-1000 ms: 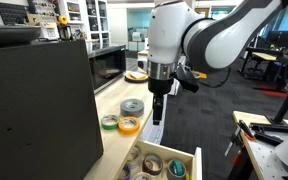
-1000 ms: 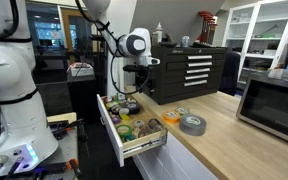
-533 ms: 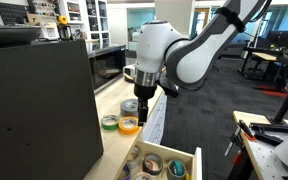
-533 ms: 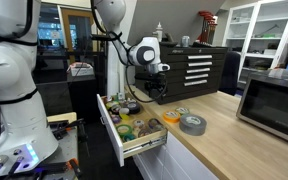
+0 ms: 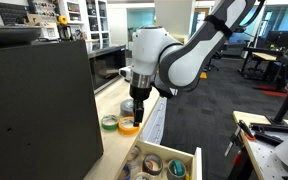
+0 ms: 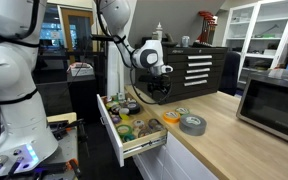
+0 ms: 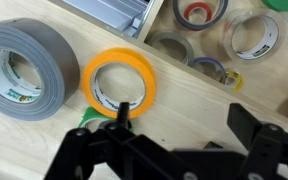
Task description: Put the orange tape in the open drawer
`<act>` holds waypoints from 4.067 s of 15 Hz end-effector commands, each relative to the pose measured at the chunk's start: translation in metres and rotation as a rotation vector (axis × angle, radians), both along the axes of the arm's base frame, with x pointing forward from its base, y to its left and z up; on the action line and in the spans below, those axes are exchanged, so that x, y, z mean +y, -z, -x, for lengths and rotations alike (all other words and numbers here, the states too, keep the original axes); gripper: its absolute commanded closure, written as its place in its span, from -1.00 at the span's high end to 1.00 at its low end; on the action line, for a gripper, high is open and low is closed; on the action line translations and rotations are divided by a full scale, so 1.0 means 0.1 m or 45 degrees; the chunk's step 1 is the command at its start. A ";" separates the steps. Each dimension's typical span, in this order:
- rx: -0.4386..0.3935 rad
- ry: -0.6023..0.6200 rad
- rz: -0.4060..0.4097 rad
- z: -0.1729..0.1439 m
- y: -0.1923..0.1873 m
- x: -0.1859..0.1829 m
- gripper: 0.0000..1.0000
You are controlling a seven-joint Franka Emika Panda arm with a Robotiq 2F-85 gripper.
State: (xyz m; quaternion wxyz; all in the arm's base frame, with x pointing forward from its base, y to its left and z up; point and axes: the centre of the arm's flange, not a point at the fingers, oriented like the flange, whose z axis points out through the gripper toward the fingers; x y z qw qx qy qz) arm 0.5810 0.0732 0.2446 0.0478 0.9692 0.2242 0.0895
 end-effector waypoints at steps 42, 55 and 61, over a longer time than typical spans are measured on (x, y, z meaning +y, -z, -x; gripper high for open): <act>0.117 -0.213 -0.121 -0.46 0.92 -0.66 -0.81; 0.142 -0.307 -0.067 -0.07 0.80 -0.28 -0.80; 0.127 -0.319 -0.042 0.36 0.64 -0.05 -0.80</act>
